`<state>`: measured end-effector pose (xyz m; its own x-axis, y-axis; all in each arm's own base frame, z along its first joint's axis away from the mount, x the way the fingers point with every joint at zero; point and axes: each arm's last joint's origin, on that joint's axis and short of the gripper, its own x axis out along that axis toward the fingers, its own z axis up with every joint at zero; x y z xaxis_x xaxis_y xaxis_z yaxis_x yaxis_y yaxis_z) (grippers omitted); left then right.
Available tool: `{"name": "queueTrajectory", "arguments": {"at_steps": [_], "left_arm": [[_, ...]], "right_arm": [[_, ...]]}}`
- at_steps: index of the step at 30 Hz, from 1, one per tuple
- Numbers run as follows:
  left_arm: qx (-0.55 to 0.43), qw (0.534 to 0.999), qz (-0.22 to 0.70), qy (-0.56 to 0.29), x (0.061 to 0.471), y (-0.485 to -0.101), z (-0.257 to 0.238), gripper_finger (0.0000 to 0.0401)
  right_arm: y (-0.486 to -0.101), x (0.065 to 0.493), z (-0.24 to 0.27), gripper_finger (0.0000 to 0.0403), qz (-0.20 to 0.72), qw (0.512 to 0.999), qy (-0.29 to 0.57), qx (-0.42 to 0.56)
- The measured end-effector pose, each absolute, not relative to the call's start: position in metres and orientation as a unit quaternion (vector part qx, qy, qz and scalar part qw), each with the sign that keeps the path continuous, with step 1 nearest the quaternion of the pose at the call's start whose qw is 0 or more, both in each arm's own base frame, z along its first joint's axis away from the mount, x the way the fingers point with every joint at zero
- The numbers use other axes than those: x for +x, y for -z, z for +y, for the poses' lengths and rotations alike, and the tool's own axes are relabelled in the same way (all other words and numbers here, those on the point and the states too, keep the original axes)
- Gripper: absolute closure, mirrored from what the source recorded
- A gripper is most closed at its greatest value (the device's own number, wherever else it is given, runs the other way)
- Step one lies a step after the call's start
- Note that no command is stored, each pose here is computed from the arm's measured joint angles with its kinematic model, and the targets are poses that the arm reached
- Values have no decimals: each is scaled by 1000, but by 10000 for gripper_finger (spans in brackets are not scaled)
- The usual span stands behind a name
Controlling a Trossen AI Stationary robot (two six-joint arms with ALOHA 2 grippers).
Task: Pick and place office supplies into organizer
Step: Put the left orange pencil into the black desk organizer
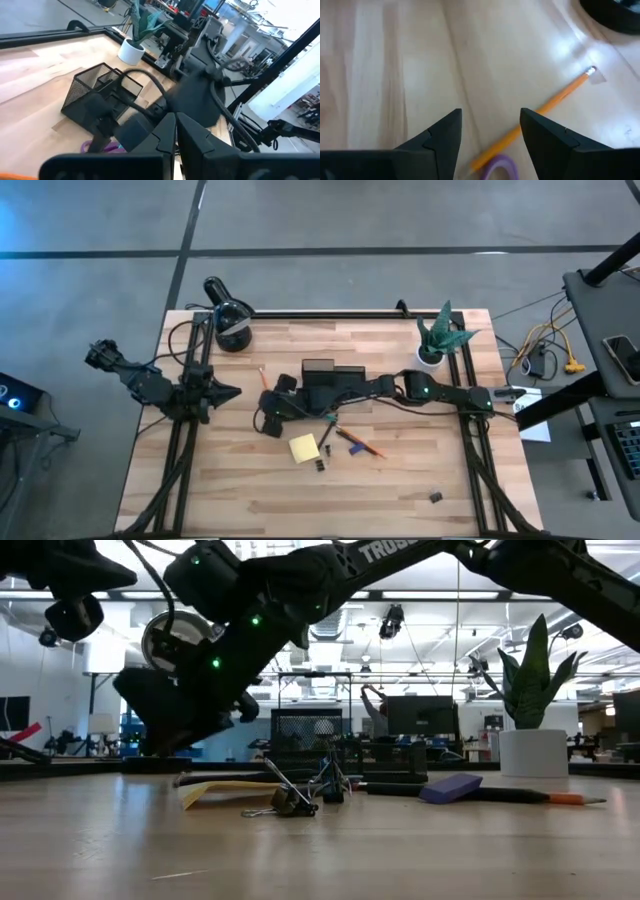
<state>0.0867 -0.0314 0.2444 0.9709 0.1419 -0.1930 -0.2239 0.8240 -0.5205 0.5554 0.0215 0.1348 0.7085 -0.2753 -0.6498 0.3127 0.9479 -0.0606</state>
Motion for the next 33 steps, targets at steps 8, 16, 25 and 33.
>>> {"name": "queueTrajectory", "arguments": {"at_steps": [8,16,25,33], "left_arm": [[-280,952,75,-97,82,-243,-29,401],[-287,951,65,-93,78,-245,-26,401],[-285,951,68,-96,73,-243,-23,401],[-289,950,64,-94,71,-243,-22,401]], "right_arm": [[-115,552,0,209,364,890,212,175],[-113,552,6,209,381,895,180,143],[-109,544,32,209,440,892,97,36],[-120,537,59,219,484,869,-55,-90]]}}
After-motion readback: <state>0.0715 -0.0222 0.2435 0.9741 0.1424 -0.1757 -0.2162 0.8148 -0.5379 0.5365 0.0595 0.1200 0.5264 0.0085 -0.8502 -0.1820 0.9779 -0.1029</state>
